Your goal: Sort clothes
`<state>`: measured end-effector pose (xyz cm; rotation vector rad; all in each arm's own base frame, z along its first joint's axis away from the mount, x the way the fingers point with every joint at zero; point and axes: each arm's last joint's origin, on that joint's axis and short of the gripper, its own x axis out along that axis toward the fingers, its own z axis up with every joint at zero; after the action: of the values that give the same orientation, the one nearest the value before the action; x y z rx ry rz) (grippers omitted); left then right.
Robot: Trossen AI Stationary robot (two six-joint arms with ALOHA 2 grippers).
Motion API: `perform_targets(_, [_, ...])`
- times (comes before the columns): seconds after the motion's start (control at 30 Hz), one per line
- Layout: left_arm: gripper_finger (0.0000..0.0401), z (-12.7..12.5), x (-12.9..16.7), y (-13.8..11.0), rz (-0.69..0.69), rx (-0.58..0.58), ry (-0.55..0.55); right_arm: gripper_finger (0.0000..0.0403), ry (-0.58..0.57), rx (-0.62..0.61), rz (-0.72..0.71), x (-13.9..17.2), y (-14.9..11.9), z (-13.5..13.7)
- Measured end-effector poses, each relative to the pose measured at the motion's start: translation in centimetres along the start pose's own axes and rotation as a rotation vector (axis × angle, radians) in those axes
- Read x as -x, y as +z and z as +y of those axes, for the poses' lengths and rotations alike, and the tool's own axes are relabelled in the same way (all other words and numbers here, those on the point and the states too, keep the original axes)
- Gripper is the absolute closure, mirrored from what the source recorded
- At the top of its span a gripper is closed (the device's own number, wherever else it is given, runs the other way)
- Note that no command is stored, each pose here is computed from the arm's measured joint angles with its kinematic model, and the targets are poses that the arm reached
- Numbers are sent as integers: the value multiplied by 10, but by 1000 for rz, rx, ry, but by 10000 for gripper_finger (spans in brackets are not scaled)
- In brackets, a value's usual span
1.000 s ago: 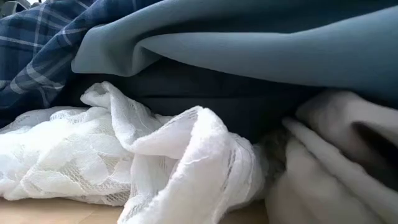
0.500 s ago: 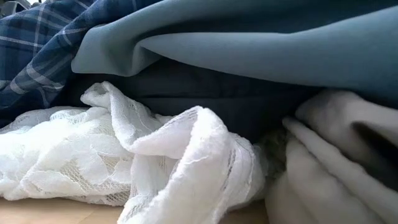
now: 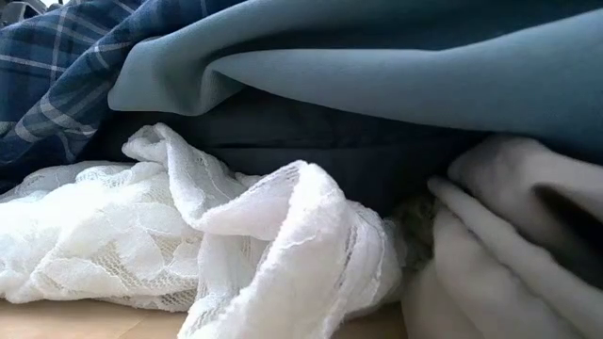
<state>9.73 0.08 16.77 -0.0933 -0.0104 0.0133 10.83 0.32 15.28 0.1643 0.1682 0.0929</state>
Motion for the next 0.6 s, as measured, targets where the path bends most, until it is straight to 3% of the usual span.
perform_targets(0.6, [391, 0, 0, 0, -2, 10, 0, 274, 0, 0, 0, 0, 0, 0])
